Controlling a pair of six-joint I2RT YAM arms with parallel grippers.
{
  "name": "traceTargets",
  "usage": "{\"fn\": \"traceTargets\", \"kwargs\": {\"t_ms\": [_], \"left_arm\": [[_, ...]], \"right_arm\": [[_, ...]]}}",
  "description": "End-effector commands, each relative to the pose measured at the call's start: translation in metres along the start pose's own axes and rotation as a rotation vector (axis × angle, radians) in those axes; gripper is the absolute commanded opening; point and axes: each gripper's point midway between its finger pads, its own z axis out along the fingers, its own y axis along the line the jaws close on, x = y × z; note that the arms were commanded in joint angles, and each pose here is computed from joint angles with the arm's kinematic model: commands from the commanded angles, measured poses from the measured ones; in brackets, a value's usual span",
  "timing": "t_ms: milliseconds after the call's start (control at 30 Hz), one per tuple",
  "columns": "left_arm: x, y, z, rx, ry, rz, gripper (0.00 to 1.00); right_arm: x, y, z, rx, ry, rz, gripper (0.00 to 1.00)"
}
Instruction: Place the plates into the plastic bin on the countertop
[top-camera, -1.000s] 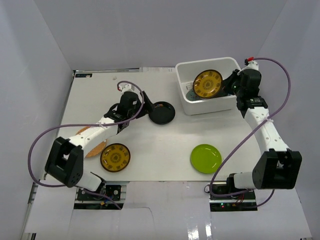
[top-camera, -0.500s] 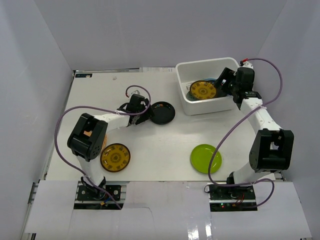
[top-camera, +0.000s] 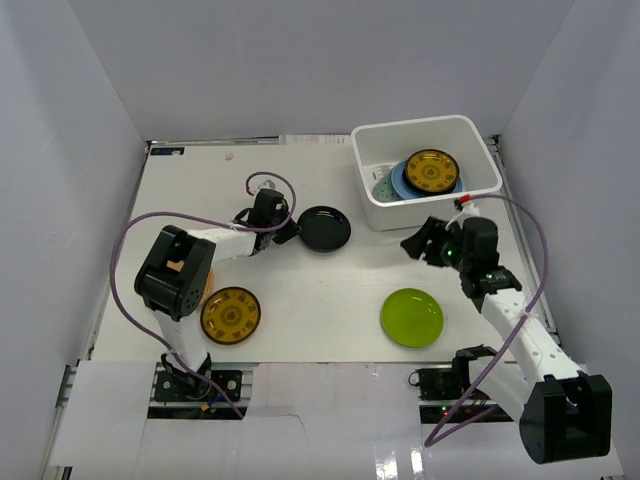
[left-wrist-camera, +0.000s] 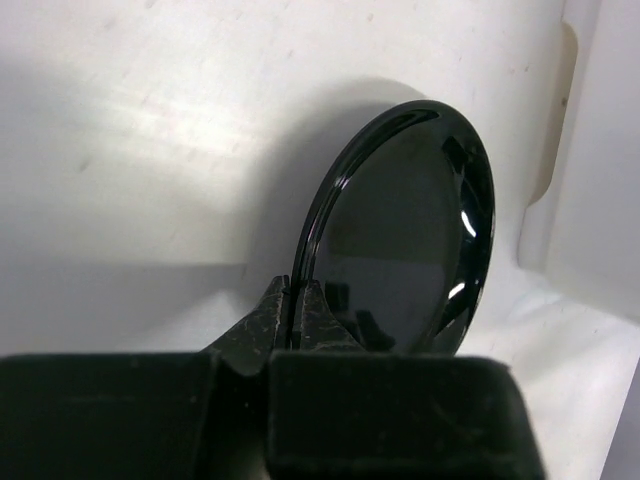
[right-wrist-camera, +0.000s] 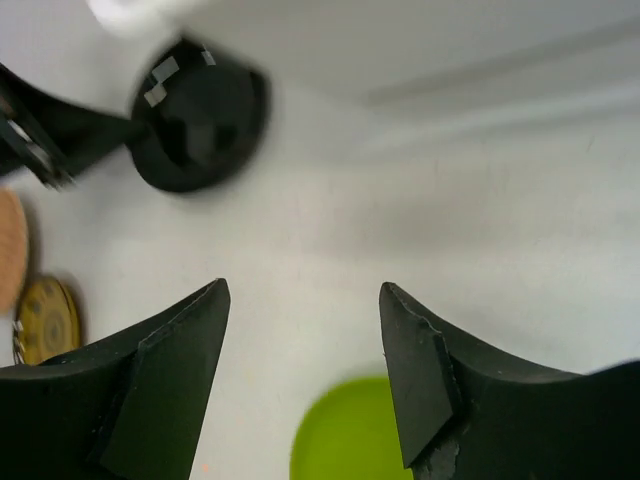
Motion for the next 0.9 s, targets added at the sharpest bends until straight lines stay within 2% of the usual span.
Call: {"fn": "traceTargets", "kwargs": {"t_ms": [0,67,200,400,433,533,667,733,833,867], "left_arm": [[-0.021,-0.011,-0.043,0.030,-0.081,0.024,0.00],[-0.041,-0.034,-0.075,0.102,-0.151,0.027,0.00],[-0.067,-0.066,-0.127,0.219,-0.242,0.026,0.00],[-0.089,-0.102,-0.186,0.359,-0.318,0.019,0.00],[-0.089,-0.113,-0.194,0.404,-0.304,0.024,0.00],[-0.094,-0.132,-0.206,0.466,-0.295,0.026,0.00],[-0.111,-0.159,-0.220,0.527,-0.318,0.026,0.00],[-0.110,-0.164,-0.216,0.533,-0.308,0.031,0.00],[-0.112,-0.176,-0.218,0.558,-0.304,0.035,0.00],[-0.112,-0.178,-0.215,0.555,-0.303,0.038,0.00]], "right_arm": [[0.077,0.013,-0.014,-0.077,0.210,0.012,0.67],[0.101,0.015,-0.025,-0.063,0.260,0.008,0.67],[0.144,0.033,-0.041,-0.061,0.378,-0.071,0.73],[0.183,0.014,-0.047,0.113,0.478,-0.189,0.74],[0.182,0.007,-0.046,0.166,0.462,-0.215,0.73],[0.188,-0.003,-0.047,0.274,0.466,-0.283,0.70],[0.205,-0.002,-0.048,0.333,0.527,-0.390,0.68],[0.207,-0.004,-0.050,0.385,0.525,-0.442,0.67],[0.211,-0.004,-0.048,0.455,0.549,-0.540,0.61],[0.218,-0.013,-0.051,0.504,0.587,-0.601,0.52]]}}
